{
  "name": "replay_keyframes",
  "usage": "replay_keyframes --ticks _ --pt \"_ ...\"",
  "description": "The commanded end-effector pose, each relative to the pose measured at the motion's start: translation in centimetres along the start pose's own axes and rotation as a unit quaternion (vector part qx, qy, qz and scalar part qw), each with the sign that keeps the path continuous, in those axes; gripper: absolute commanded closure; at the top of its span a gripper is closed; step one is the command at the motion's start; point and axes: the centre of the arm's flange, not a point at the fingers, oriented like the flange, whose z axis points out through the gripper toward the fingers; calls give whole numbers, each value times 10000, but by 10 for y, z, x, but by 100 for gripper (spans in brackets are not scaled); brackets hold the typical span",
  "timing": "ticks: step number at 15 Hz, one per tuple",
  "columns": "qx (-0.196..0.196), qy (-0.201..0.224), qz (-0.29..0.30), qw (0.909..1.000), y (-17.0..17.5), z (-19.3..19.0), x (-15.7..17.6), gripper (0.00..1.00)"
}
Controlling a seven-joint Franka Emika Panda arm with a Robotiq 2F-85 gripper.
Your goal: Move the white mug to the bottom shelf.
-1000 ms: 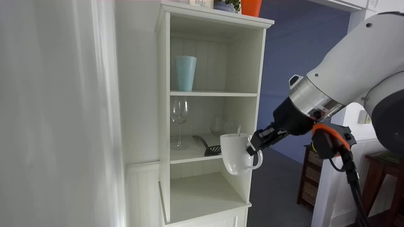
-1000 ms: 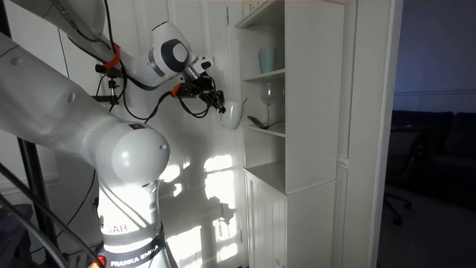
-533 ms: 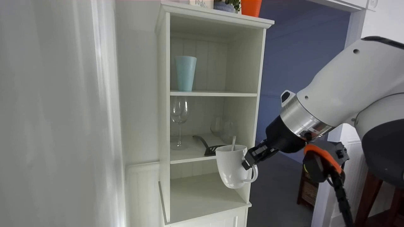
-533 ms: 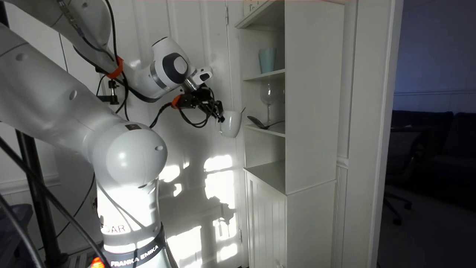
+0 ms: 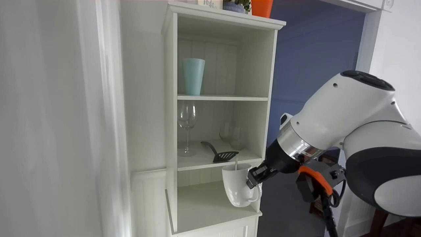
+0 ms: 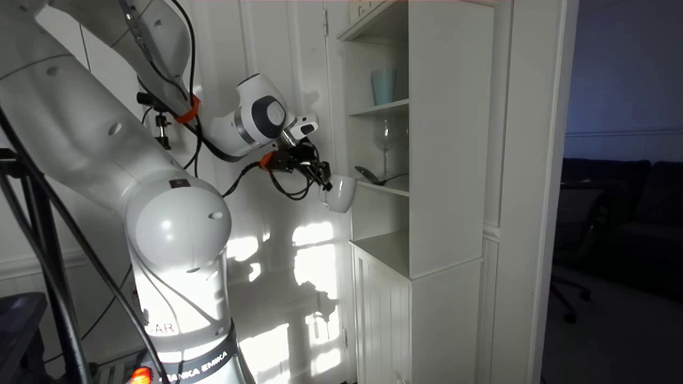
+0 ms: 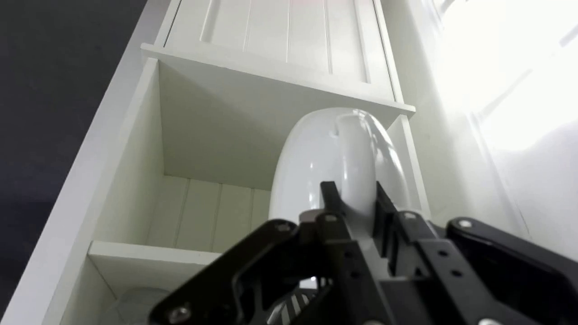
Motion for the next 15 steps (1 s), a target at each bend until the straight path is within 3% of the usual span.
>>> replay_keyframes --ticks 1,5,8,15 --pt "114 -23 9 9999 5 25 -35 95" --pt "165 -292 -272 9991 -8 46 -54 95" --pt "133 -339 -283 9989 1 63 -62 95" --pt "198 212 -59 9996 31 97 -45 95"
